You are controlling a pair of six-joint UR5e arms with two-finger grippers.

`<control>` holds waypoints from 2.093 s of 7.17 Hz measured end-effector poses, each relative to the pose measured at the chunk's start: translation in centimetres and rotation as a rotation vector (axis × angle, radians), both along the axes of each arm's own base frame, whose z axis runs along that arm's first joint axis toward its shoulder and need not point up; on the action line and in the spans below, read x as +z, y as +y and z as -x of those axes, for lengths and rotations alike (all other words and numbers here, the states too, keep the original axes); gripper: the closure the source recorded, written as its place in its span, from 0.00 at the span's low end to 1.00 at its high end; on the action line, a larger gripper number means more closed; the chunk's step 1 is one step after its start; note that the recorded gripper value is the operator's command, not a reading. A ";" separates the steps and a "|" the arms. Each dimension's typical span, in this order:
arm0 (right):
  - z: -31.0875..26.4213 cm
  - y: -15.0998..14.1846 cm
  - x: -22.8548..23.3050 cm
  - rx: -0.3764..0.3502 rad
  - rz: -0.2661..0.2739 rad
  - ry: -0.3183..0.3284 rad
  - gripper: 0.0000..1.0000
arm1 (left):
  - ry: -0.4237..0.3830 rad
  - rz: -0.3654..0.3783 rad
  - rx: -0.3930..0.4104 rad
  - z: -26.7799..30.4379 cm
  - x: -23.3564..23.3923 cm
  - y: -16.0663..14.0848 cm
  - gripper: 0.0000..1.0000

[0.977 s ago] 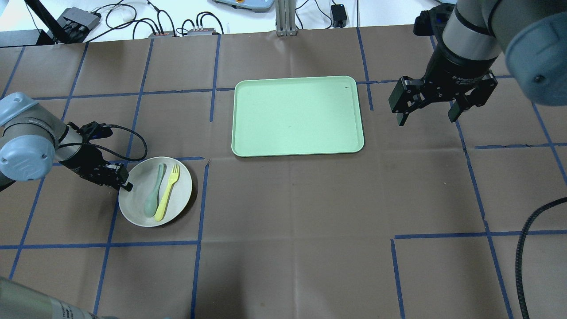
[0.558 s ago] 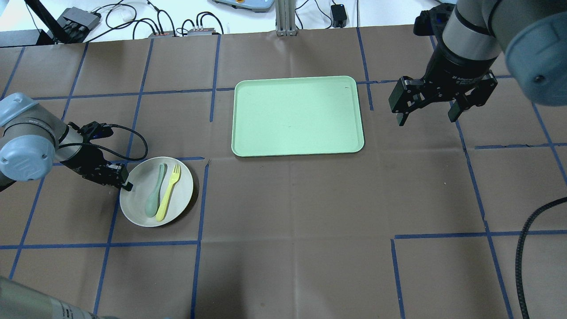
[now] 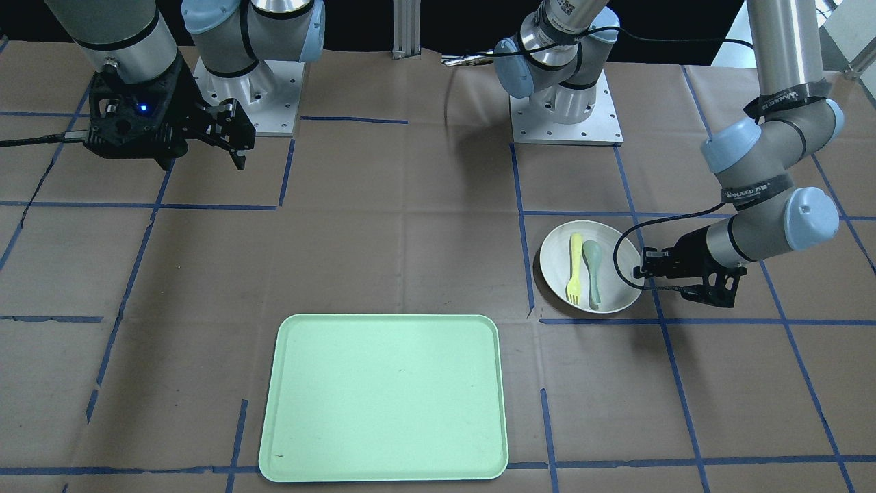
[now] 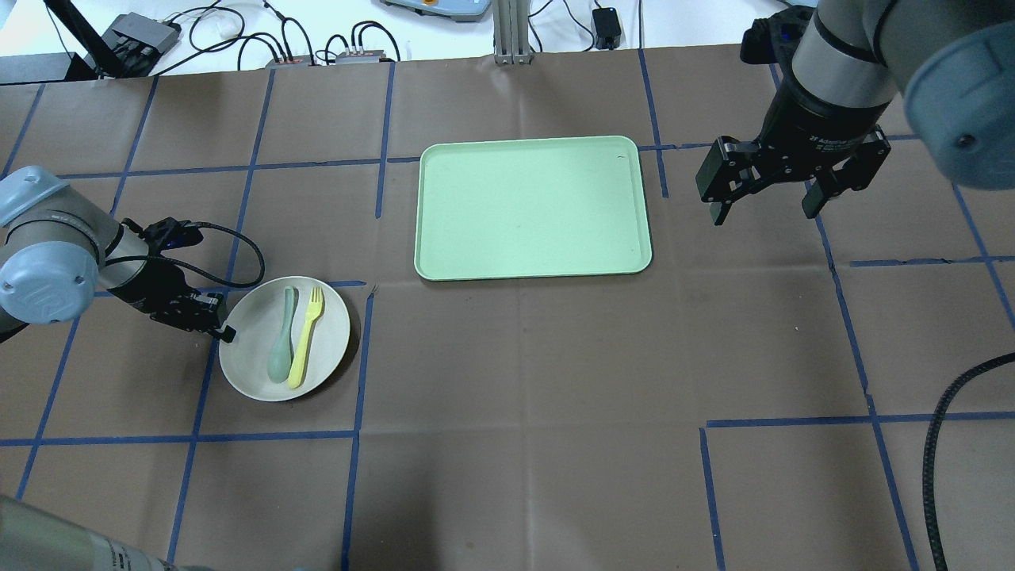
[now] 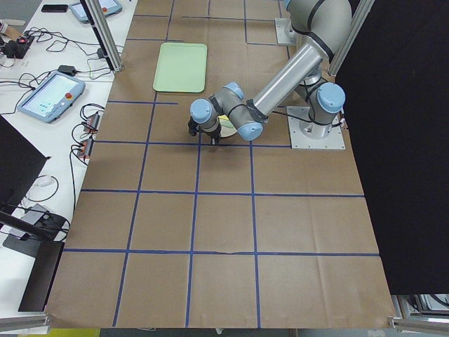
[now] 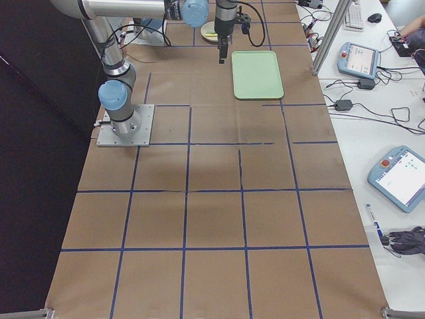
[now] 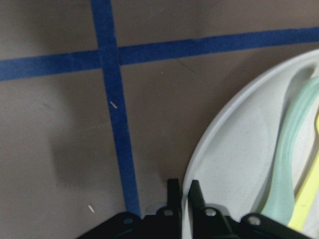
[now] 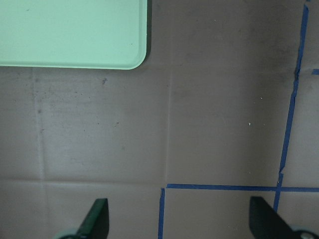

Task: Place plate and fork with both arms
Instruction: 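Slide the plate with the left gripper onto the mint-green tray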

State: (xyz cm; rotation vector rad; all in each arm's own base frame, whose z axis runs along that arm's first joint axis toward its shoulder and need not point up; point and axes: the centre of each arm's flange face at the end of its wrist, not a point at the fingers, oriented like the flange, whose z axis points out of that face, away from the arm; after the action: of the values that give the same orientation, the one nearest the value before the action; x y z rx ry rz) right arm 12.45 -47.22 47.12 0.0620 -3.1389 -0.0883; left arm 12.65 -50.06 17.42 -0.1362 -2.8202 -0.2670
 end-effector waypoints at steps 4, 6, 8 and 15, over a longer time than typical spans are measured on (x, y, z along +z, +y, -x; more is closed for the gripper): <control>0.0 0.0 0.0 0.000 0.000 0.000 0.00 | 0.032 0.049 0.016 0.7 1.7 -0.6 1.00; 0.0 0.0 0.0 0.000 0.000 0.000 0.00 | 0.063 0.076 0.037 1.9 3.5 -1.3 1.00; 0.0 0.0 0.0 0.000 0.000 0.000 0.00 | 0.074 0.104 0.036 6.4 5.9 -3.9 1.00; 0.0 0.0 -0.1 0.001 -0.003 0.000 0.00 | 0.088 0.126 -0.140 30.3 5.3 -20.2 0.99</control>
State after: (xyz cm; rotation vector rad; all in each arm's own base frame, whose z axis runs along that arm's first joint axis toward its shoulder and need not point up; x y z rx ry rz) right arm 12.49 -47.18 47.03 0.0634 -3.1388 -0.0930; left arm -17.67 -70.29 22.76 -0.3650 -2.7429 -0.1105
